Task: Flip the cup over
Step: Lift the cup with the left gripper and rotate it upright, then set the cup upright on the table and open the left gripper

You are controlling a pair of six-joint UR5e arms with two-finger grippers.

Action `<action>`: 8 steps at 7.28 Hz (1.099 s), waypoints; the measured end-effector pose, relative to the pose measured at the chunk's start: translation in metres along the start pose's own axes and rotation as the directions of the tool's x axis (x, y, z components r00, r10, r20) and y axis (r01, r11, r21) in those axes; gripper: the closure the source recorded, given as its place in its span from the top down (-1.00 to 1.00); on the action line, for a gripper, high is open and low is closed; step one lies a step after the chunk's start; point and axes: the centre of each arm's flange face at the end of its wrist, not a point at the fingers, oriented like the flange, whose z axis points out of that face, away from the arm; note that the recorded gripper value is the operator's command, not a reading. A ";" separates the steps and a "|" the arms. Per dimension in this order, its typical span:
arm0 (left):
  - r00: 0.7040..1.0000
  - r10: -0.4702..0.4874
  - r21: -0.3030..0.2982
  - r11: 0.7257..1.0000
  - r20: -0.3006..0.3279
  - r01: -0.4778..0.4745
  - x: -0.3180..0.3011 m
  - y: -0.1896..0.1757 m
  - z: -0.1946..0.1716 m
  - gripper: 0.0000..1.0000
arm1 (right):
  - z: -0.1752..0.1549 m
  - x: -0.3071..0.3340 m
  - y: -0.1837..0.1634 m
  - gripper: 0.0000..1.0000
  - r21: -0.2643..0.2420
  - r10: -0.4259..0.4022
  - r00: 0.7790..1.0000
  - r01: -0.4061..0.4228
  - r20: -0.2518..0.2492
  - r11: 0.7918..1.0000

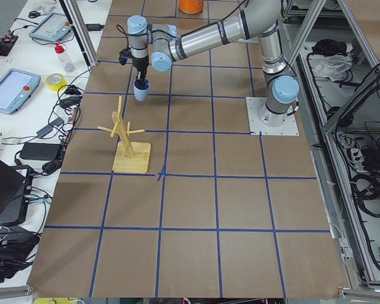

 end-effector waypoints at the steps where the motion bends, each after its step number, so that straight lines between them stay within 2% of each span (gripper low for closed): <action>1: 1.000 -0.007 -0.031 1.000 -0.004 0.007 -0.011 0.001 0.012 -1.00 | 0.000 0.000 0.000 1.00 -0.001 0.000 1.000 0.000 -0.003 1.000; 3: 0.999 -0.035 -0.087 0.996 -0.015 0.033 -0.027 0.006 0.031 -1.00 | 0.000 0.000 0.000 1.00 -0.002 0.001 1.000 -0.001 -0.004 1.000; 4: 0.999 -0.039 -0.097 0.995 -0.017 0.037 -0.028 0.007 0.036 0.98 | 0.000 0.000 0.000 1.00 0.000 0.003 1.000 -0.003 -0.004 1.000; 6: 0.999 -0.046 -0.107 0.993 -0.013 0.044 -0.029 0.008 0.040 1.00 | 0.000 0.000 0.000 1.00 0.001 0.004 1.000 -0.004 -0.004 1.000; 8: 0.998 -0.058 -0.088 0.994 -0.003 0.057 -0.028 0.011 0.021 1.00 | 0.000 0.000 0.000 1.00 0.001 0.004 1.000 -0.004 -0.004 1.000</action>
